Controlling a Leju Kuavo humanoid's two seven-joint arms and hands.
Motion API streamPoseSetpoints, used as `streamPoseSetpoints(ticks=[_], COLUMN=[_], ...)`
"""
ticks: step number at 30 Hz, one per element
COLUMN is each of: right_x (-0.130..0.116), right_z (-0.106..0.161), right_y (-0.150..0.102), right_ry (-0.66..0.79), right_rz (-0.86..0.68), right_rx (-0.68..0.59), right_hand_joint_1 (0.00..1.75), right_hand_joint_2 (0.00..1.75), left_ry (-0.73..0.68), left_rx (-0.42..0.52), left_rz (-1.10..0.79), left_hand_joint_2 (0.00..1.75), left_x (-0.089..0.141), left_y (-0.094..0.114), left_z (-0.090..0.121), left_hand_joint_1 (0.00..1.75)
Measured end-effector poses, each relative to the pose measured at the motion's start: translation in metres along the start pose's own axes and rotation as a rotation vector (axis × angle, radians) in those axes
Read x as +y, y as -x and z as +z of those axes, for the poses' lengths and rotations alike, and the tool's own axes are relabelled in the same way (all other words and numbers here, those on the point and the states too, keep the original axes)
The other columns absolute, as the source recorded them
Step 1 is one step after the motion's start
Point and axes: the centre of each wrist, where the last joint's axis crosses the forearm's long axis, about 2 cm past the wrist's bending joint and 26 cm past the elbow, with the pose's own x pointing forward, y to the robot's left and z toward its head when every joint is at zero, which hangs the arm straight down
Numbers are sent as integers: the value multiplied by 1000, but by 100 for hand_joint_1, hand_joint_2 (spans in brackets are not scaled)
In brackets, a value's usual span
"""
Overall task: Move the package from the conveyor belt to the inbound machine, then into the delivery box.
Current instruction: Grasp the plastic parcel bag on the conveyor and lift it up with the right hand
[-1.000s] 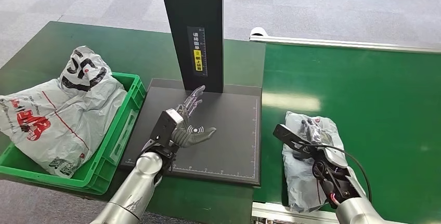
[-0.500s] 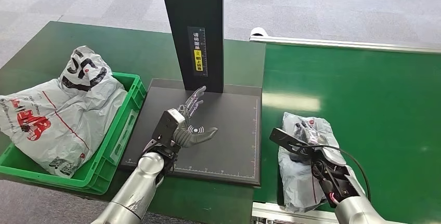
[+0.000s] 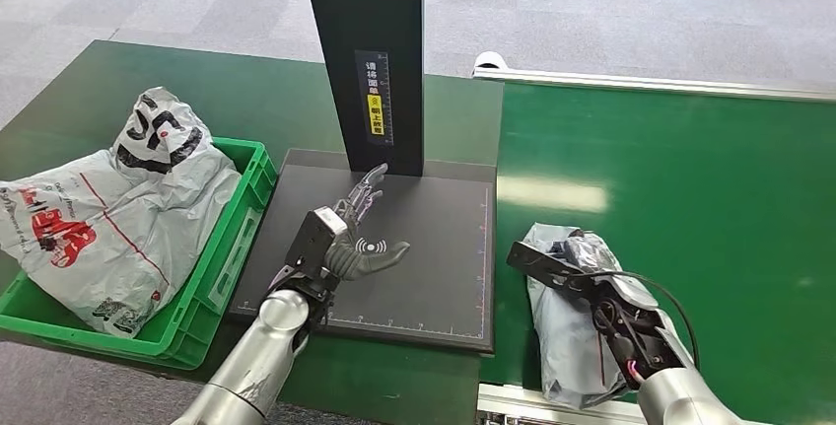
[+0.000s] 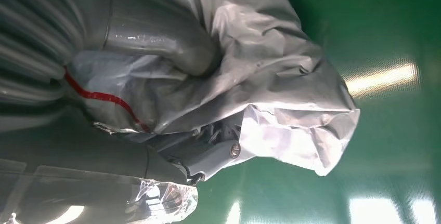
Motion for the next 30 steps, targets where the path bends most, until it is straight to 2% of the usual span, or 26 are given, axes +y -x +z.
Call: streamPoseSetpoints(ticks=[5,10,16,19,25,27,30], right_x=[2,-12,-22,-30,-51,-54,-55], right_z=[0,1,2,8,33,43,55], right_y=[-3,-18,-31,-40,-47,-46,-48], right_ry=[35,229,341,546,1034,1153,1252], right_rz=[8,5,-28,-147,-487,-532,-551], right_rx=[-33,-136,-211,-339,-595,-653,-717], right_hand_joint_1=[175,175,175,175,175,175,175], right_hand_joint_2=[175,175,175,175,175,175,175], left_ry=[-7,-23,-40,-105,-278,-328,-371], left_rx=[-4,-20,-34,-60,-205,-236,-269], left_rz=[-4,-12,-27,-68,-12,15,35], left_hand_joint_2=[175,175,175,175,175,175,175], left_x=[3,7,10,13,16,18,19], left_y=[0,-2,-5,-6,-15,-20,-27], left_z=[3,7,10,11,6,4,1], left_hand_joint_1=[0,0,0,0,0,0,0])
